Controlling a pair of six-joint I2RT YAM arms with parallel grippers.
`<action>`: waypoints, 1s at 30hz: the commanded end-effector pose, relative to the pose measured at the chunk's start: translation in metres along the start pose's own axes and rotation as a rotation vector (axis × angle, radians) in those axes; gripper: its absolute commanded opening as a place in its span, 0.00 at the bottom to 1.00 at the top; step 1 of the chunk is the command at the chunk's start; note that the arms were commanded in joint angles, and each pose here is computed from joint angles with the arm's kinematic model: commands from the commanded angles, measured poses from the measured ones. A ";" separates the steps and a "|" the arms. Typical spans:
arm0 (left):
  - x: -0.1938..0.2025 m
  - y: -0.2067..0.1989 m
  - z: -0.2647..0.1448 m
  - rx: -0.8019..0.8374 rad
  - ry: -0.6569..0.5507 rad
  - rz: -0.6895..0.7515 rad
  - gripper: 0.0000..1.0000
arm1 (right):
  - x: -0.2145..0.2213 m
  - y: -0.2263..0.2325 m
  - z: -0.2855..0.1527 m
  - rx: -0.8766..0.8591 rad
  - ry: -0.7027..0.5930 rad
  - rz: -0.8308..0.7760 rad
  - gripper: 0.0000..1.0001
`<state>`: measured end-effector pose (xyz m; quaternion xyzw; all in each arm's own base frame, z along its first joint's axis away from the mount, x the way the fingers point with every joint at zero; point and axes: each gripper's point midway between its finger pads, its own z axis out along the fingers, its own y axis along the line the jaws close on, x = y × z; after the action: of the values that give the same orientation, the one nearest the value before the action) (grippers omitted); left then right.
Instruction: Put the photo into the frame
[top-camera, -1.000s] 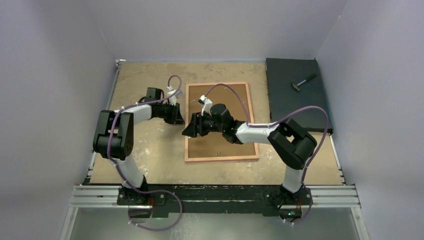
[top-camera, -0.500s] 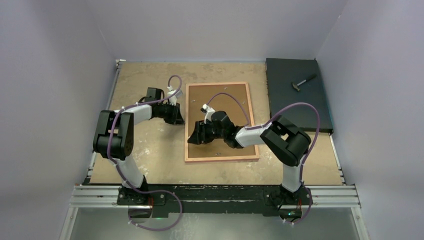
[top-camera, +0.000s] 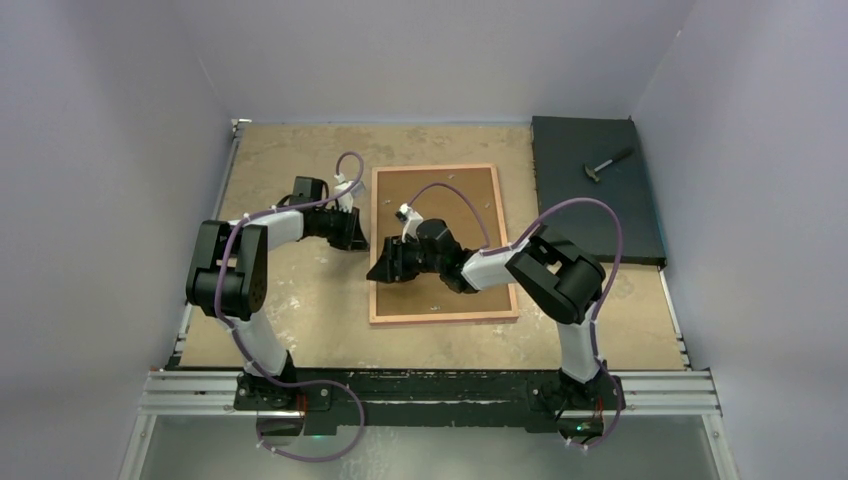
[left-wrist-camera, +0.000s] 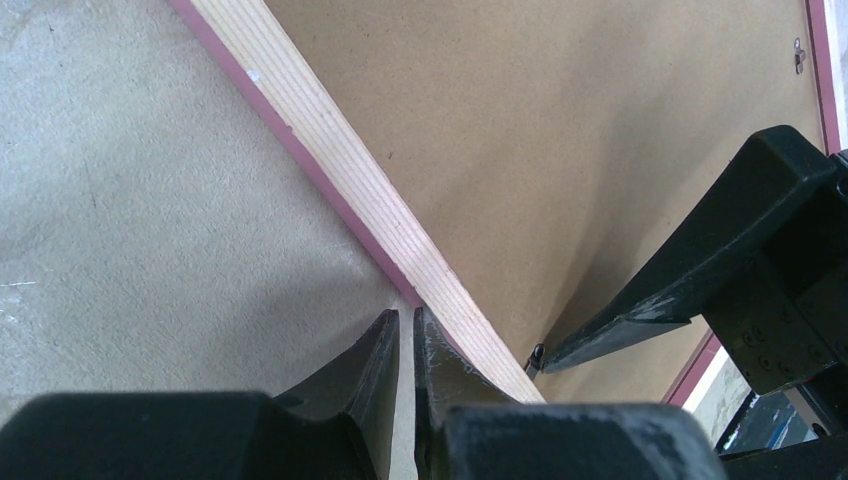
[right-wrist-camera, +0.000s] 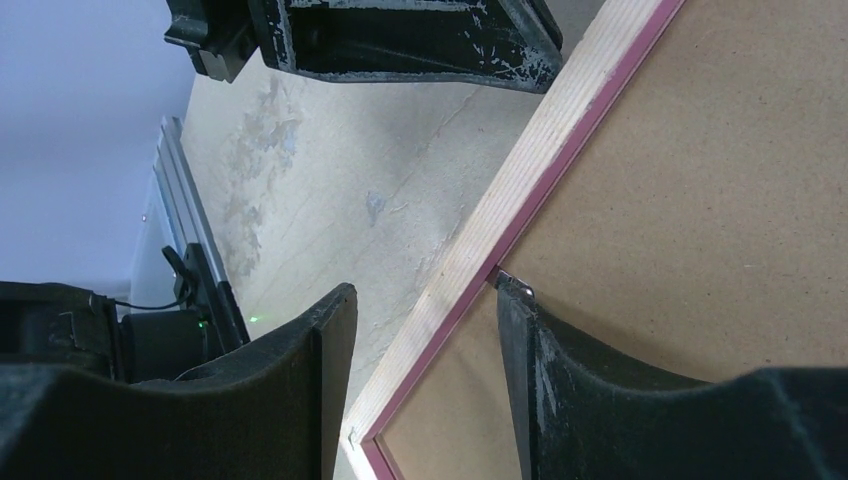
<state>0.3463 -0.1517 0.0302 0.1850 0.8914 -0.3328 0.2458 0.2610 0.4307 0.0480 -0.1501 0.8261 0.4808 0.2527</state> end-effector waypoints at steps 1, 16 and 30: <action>-0.004 -0.007 0.001 0.024 -0.017 0.034 0.08 | -0.003 0.002 0.006 -0.006 0.000 0.009 0.57; -0.038 -0.007 -0.019 0.005 -0.073 0.048 0.14 | -0.087 0.020 -0.042 -0.034 -0.143 -0.016 0.63; -0.106 0.030 0.006 0.006 -0.196 -0.068 0.28 | -0.183 -0.076 -0.015 0.125 -0.245 -0.051 0.74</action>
<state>0.4346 -0.1462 0.0789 0.1465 0.8721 -0.3351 0.3251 0.4368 0.3732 0.1197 -0.0810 0.8023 0.4542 0.3788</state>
